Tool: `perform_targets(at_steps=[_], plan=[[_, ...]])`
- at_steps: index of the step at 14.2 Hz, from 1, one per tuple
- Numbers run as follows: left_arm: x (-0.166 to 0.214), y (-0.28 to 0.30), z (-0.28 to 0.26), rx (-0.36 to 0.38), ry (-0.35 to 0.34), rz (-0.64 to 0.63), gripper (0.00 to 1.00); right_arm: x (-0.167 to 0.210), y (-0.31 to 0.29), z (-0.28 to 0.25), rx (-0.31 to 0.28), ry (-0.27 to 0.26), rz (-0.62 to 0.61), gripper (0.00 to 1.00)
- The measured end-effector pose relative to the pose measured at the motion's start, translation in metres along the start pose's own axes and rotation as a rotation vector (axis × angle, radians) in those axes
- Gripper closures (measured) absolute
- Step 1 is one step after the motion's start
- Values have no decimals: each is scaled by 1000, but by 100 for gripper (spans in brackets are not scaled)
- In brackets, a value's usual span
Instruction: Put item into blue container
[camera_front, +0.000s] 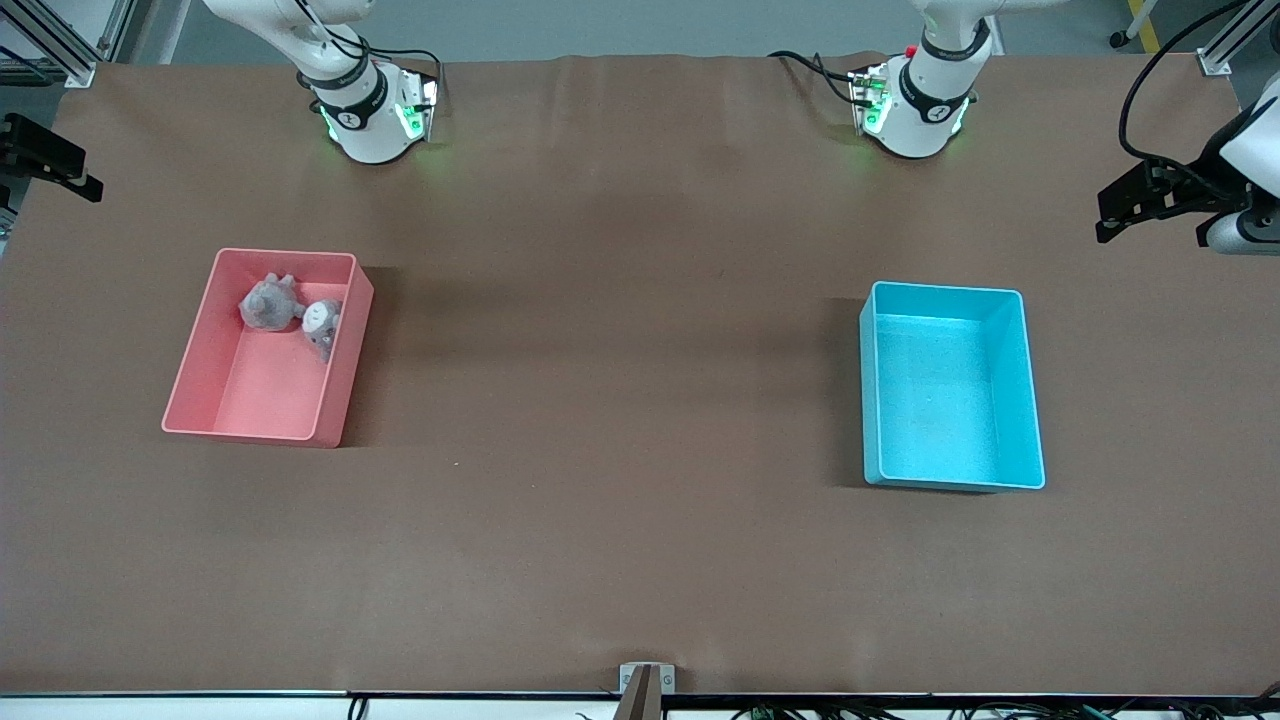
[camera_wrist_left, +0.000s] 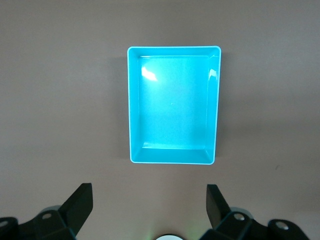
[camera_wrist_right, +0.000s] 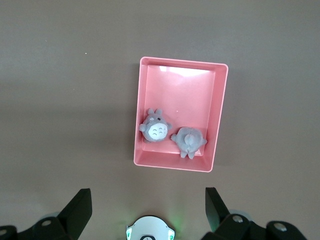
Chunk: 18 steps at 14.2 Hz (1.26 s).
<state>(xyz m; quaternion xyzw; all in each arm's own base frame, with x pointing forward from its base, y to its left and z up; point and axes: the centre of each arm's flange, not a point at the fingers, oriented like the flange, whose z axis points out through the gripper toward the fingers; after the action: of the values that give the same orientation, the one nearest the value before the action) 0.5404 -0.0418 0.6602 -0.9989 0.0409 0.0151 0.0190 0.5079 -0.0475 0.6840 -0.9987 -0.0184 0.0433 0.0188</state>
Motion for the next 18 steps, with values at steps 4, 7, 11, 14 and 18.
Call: perform_targets(at_steps=[4,7,11,14,18], plan=[[0,-4,-1,0,3,-7,0,0,0,0,0,0,0,0],[1,-8,-5,-1,14,-14,0,-1,4,0,1,-2,8,0],[7,-8,0,-2,20,-14,0,17,16,30,7,-63,28,0],[9,-8,2,-3,18,-13,0,52,44,80,12,-128,71,0],[9,-12,3,-3,17,-20,0,83,82,140,23,-183,82,0]])
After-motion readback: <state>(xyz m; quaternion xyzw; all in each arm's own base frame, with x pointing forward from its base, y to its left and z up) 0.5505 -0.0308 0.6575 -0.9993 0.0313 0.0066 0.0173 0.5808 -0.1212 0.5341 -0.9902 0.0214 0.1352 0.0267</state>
